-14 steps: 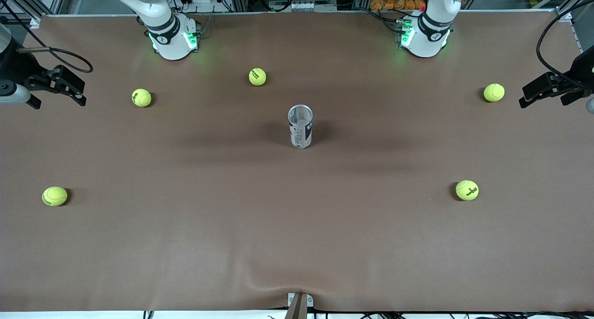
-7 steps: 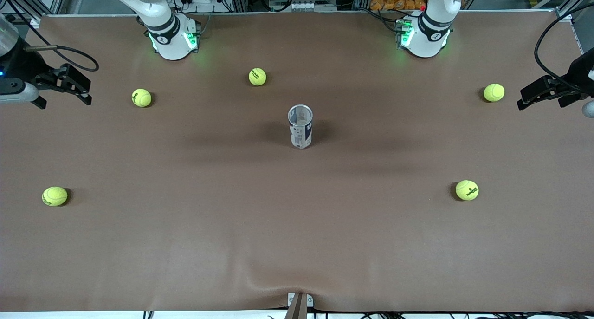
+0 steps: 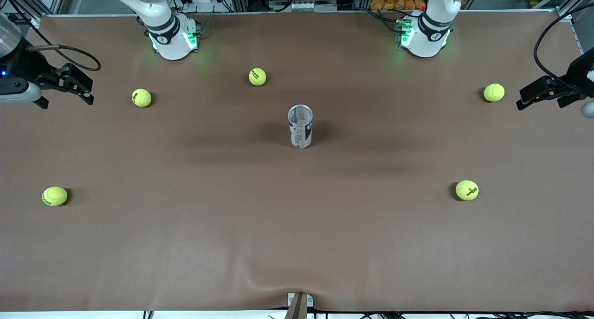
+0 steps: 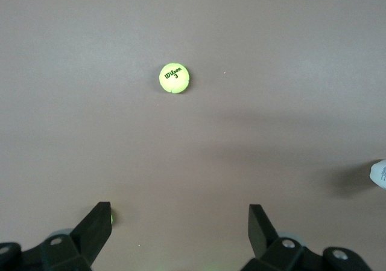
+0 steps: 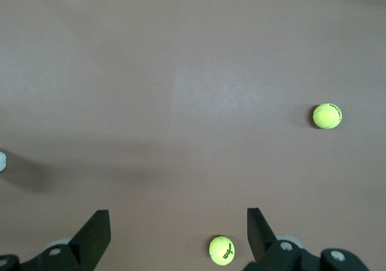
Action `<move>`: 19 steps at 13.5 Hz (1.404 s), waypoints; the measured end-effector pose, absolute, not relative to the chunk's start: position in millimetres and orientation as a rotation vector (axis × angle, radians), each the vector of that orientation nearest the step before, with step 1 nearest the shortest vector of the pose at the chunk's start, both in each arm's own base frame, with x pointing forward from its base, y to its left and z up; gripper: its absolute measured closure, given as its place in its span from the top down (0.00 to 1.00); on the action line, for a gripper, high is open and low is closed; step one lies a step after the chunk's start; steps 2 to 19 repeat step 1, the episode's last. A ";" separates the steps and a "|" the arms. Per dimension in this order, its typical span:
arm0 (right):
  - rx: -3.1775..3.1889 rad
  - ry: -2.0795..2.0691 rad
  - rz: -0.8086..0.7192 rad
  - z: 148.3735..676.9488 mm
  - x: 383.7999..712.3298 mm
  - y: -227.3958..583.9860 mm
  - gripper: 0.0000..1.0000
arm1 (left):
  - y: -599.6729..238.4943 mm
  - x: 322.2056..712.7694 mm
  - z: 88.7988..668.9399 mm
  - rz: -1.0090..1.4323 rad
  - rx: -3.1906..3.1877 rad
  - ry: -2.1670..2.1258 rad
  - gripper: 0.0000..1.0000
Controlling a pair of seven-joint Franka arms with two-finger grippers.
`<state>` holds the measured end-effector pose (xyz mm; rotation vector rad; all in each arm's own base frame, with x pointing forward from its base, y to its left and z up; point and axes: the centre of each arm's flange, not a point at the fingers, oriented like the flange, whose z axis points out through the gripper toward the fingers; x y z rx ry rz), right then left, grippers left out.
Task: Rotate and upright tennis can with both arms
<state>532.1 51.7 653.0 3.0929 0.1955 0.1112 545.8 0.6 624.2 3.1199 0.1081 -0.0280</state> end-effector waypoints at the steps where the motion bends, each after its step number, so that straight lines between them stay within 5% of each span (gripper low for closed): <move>1: 3.093 0.209 0.110 652.3 532.1 56.5 1.00 | 0.5 545.8 624.1 -0.028 3.120 0.108 1.00; 19: 3.093 0.209 0.110 652.3 532.1 56.5 1.00 | 0.5 545.8 624.1 -0.028 3.120 0.108 1.00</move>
